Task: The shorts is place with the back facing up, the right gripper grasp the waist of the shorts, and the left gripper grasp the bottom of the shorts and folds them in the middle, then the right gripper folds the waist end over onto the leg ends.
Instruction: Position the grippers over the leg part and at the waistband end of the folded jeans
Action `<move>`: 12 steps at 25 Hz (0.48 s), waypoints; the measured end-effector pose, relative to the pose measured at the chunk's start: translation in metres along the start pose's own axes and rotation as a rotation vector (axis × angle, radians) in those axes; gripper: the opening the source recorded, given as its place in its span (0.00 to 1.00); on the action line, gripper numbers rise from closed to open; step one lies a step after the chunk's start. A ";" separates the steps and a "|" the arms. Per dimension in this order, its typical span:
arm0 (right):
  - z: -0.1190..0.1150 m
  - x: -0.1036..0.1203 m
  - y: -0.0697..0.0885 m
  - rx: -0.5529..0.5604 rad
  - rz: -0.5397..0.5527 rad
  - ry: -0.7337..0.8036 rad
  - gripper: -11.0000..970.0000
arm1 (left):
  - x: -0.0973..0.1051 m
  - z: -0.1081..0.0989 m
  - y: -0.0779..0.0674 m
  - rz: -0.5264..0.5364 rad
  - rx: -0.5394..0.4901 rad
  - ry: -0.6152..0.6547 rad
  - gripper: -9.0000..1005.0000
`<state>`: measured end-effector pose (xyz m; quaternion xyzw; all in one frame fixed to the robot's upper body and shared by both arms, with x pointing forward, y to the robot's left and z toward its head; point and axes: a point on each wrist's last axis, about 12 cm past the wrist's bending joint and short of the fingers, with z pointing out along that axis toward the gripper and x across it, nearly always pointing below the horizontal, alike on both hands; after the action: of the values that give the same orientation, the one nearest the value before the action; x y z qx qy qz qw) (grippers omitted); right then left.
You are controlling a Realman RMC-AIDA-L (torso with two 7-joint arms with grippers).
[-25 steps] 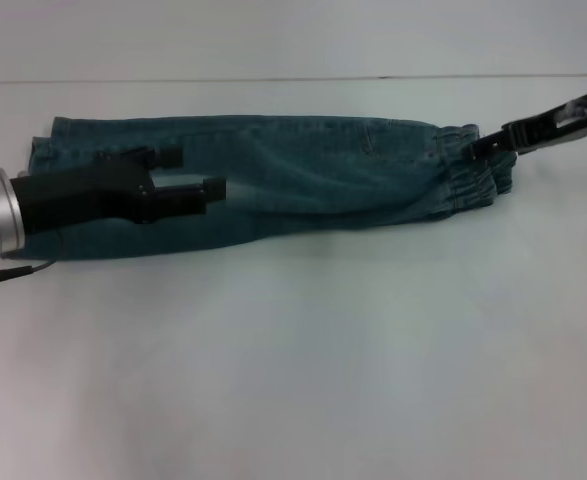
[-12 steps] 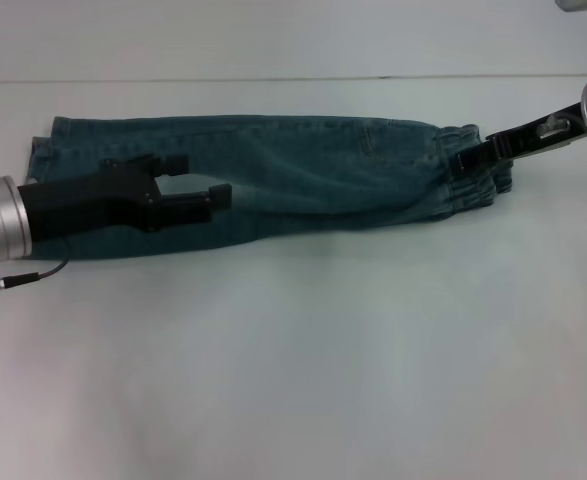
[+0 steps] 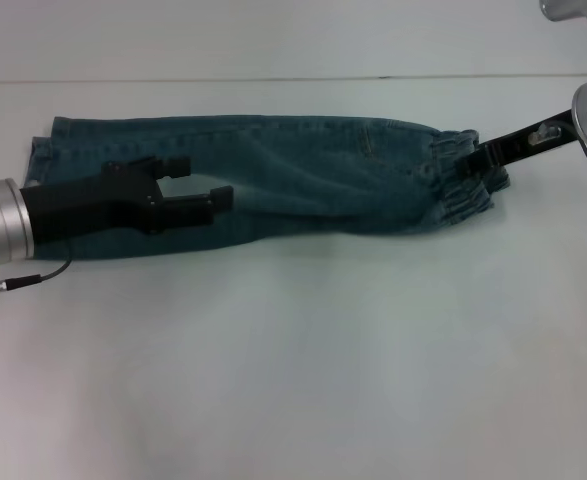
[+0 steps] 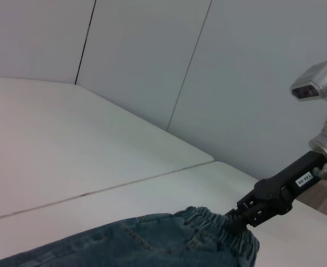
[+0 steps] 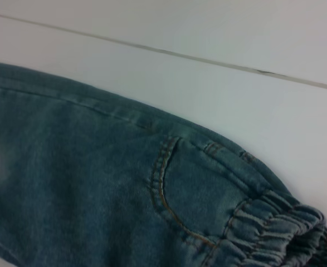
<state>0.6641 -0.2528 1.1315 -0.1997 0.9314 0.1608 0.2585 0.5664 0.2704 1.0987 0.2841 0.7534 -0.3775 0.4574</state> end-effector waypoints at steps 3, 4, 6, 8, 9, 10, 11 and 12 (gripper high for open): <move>0.001 0.002 0.000 -0.001 -0.004 -0.001 0.54 | 0.000 0.000 0.000 -0.001 -0.001 0.000 0.94; 0.001 0.002 0.000 -0.002 -0.005 -0.001 0.49 | 0.001 0.000 0.000 -0.001 -0.001 0.000 0.94; 0.002 0.004 0.000 -0.004 -0.009 0.000 0.39 | 0.001 0.000 0.000 -0.002 -0.001 0.000 0.94; 0.003 0.004 0.002 -0.006 -0.014 0.001 0.27 | 0.002 0.000 -0.001 -0.004 0.000 0.000 0.94; 0.004 0.005 0.002 -0.007 -0.017 0.001 0.20 | 0.002 0.000 -0.001 -0.006 0.002 0.000 0.94; 0.004 0.005 0.003 -0.007 -0.020 0.002 0.13 | 0.003 0.001 -0.001 -0.007 0.004 0.000 0.94; 0.005 0.006 0.003 -0.007 -0.023 0.002 0.12 | 0.004 0.001 -0.001 -0.008 0.005 0.000 0.94; 0.005 0.006 0.003 -0.006 -0.026 0.001 0.12 | 0.005 0.001 -0.002 -0.009 0.007 -0.001 0.94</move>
<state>0.6604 -0.2500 1.1248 -0.2128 0.9283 0.1603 0.2594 0.5638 0.2687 1.0945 0.2821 0.7532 -0.3823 0.4550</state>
